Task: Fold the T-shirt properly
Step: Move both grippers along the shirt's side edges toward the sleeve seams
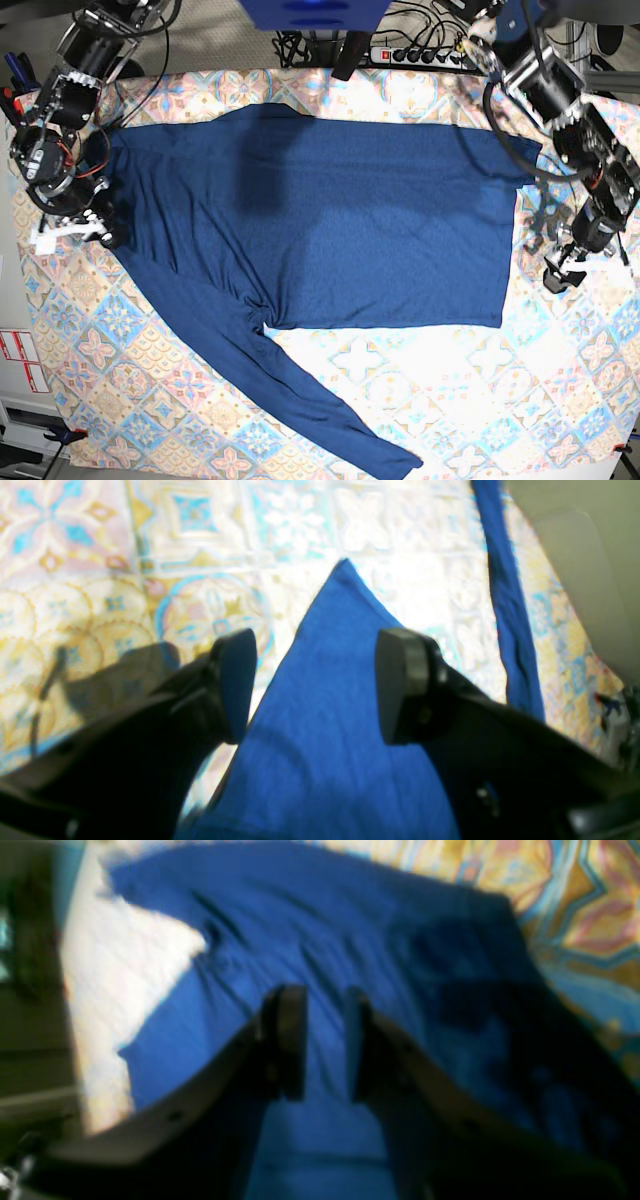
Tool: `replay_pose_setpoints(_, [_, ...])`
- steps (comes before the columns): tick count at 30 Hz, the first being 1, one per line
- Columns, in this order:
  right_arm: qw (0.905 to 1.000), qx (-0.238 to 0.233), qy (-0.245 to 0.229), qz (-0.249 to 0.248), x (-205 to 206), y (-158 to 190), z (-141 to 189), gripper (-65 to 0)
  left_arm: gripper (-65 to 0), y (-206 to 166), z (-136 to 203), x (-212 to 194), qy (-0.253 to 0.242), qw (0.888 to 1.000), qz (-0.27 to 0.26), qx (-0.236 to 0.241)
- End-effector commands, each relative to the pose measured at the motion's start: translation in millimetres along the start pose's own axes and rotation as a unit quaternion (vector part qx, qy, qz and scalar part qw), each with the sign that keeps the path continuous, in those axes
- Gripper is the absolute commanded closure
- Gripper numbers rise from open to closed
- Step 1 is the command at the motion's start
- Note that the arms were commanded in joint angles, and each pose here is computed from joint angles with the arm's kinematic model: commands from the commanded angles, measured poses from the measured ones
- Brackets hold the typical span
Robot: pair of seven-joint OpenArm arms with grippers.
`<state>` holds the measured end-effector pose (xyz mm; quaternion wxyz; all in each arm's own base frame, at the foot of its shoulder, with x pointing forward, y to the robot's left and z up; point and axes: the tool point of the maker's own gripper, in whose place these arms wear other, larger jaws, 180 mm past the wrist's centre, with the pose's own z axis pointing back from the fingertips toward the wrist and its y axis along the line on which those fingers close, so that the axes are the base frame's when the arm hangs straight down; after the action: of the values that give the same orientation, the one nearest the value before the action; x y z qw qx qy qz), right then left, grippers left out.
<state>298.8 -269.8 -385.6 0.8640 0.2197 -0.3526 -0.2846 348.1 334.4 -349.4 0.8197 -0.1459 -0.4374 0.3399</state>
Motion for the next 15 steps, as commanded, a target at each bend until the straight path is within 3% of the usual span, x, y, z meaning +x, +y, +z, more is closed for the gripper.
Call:
replay_pose_setpoints(1, [0.9995, 0.004, -0.015, 0.027, 16.7, 11.1, -0.7, -13.2, -36.3, -12.2, -3.1, 26.6, -0.039, 0.999, -0.003, -0.015])
replay_pose_setpoints(8, [0.9902, -0.040, 0.014, 0.133, 15.3, 29.3, -21.4, -13.2, -36.4, -33.3, -46.5, 28.9, -0.064, 0.997, -0.047, -0.006])
replay_pose_setpoints(15, [0.9870, -0.045, 0.001, 0.154, 15.9, 32.8, -25.9, -13.2, -36.2, -32.6, -85.1, 10.4, -0.060, 0.997, -0.036, 0.009])
